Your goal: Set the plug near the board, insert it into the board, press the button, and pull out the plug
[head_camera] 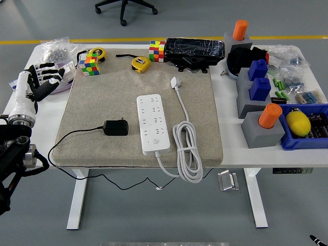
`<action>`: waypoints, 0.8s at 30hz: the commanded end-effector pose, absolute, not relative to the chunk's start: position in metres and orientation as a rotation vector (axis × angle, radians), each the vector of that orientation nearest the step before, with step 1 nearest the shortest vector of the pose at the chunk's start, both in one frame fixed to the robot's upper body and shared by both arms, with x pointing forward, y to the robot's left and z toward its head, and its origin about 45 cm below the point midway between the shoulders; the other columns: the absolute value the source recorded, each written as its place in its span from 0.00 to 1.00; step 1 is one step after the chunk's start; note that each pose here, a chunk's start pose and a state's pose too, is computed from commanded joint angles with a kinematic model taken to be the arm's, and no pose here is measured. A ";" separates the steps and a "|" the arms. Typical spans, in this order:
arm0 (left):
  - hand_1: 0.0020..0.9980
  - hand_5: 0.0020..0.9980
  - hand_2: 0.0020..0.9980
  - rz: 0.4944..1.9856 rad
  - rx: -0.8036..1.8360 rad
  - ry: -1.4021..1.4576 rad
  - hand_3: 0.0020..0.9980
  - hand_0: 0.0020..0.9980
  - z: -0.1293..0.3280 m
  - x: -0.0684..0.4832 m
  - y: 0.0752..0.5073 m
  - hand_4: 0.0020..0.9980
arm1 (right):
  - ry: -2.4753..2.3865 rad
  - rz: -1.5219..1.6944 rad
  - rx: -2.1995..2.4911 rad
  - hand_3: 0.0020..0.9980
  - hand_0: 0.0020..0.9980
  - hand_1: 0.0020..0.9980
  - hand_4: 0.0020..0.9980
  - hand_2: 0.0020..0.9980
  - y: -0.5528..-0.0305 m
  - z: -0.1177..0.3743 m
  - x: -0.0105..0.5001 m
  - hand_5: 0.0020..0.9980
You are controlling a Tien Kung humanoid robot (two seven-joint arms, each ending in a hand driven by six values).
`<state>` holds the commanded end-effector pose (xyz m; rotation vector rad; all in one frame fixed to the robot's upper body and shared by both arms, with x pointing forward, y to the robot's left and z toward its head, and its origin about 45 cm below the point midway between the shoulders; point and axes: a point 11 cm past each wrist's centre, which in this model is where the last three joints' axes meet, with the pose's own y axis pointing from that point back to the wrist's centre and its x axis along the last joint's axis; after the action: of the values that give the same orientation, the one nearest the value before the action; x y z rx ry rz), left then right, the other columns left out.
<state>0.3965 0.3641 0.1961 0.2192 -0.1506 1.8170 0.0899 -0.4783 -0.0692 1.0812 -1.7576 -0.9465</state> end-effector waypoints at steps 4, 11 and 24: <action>0.57 0.30 0.58 1.819 0.212 -0.153 0.61 0.48 0.199 0.397 0.365 0.81 | -1.759 -0.942 1.084 0.57 0.61 0.67 0.98 0.64 -0.479 -0.068 0.092 0.59; 0.57 0.31 0.58 1.822 0.211 -0.152 0.61 0.48 0.198 0.395 0.366 0.81 | -1.750 -0.935 1.079 0.57 0.61 0.67 0.98 0.64 -0.481 -0.068 0.090 0.59; 0.57 0.31 0.58 1.807 0.213 -0.169 0.61 0.49 0.202 0.395 0.365 0.81 | -1.740 -0.922 1.086 0.56 0.62 0.67 0.98 0.64 -0.483 -0.067 0.092 0.59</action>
<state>0.3954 0.3646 0.2017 0.2134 -0.1687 1.8068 0.0921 -0.4827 -0.0666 1.0860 -1.7398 -0.9224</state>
